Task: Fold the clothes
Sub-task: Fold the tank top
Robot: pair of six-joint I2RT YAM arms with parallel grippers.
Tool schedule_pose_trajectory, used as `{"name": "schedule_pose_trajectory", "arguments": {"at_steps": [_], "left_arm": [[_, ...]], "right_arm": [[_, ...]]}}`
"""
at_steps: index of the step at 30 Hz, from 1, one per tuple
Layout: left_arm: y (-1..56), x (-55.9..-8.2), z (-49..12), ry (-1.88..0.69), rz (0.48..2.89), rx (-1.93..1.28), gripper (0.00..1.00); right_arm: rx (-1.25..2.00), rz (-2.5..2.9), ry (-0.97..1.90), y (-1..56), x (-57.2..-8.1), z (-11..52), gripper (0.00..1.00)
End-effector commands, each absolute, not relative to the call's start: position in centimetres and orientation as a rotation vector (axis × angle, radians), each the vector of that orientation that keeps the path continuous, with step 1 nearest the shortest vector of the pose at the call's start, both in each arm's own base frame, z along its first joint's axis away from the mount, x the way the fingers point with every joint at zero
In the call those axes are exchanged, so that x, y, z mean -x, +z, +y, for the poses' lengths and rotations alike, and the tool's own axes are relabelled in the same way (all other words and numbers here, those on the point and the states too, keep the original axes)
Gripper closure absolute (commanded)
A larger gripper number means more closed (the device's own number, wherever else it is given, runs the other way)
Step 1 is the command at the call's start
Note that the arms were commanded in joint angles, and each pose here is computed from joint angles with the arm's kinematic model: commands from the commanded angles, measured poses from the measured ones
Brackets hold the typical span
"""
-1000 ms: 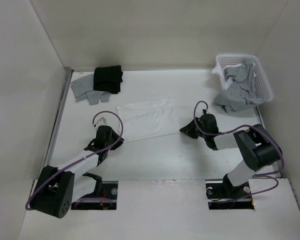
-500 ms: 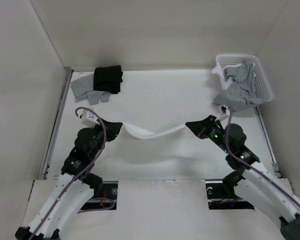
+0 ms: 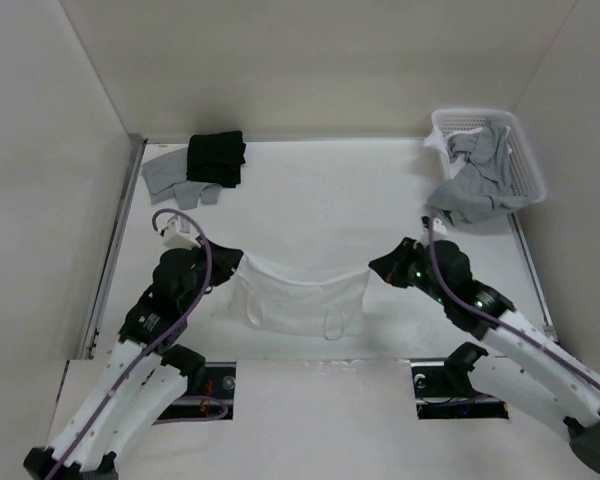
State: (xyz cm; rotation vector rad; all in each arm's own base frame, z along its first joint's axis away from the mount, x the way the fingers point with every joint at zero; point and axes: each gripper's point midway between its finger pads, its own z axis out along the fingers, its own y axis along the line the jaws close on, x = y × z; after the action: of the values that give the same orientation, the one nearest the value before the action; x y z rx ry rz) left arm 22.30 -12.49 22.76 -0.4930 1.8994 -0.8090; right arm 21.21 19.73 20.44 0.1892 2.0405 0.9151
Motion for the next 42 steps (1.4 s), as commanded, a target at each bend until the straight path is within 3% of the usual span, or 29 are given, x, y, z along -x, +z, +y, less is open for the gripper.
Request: {"name": "schedule_pose_trajectory", "arguments": {"at_steps": [1,8,13,19,26,36,39,42], "left_arm": [[17.5,-25.9,-11.3,-0.676,1.973,0.568,0.96],[13.7,-35.9,-9.7,-0.700,1.939,0.694,0.96],[14.9,-38.8,-10.3,-0.763,1.874,0.710,0.96],[15.9,-35.9,-11.1,-0.799,1.855,0.654,0.95],[12.4,-30.2,-10.9,-0.800,1.921,0.659,0.95],[6.8,-26.7,-9.5,-0.737,2.009,0.733,0.93],[5.5,-26.5,-9.2,-0.720,2.025,0.762,0.88],[5.3,-26.7,-8.4,-0.705,2.010,0.796,0.73]], "right_arm": [[-0.209,2.041,0.922,18.4,-25.5,20.4,0.95],[-0.301,2.096,0.887,14.7,-35.1,20.0,0.96],[-0.326,2.100,0.881,14.9,-38.6,19.1,0.96],[-0.322,2.091,0.854,14.4,-35.3,18.1,0.95],[-0.374,2.135,0.840,10.4,-29.3,16.9,0.94],[-0.376,2.211,0.825,7.3,-25.6,17.6,0.90],[-0.382,2.246,0.827,6.3,-24.9,17.9,0.83],[-0.372,2.262,0.832,6.3,-24.4,18.3,0.66]]}}
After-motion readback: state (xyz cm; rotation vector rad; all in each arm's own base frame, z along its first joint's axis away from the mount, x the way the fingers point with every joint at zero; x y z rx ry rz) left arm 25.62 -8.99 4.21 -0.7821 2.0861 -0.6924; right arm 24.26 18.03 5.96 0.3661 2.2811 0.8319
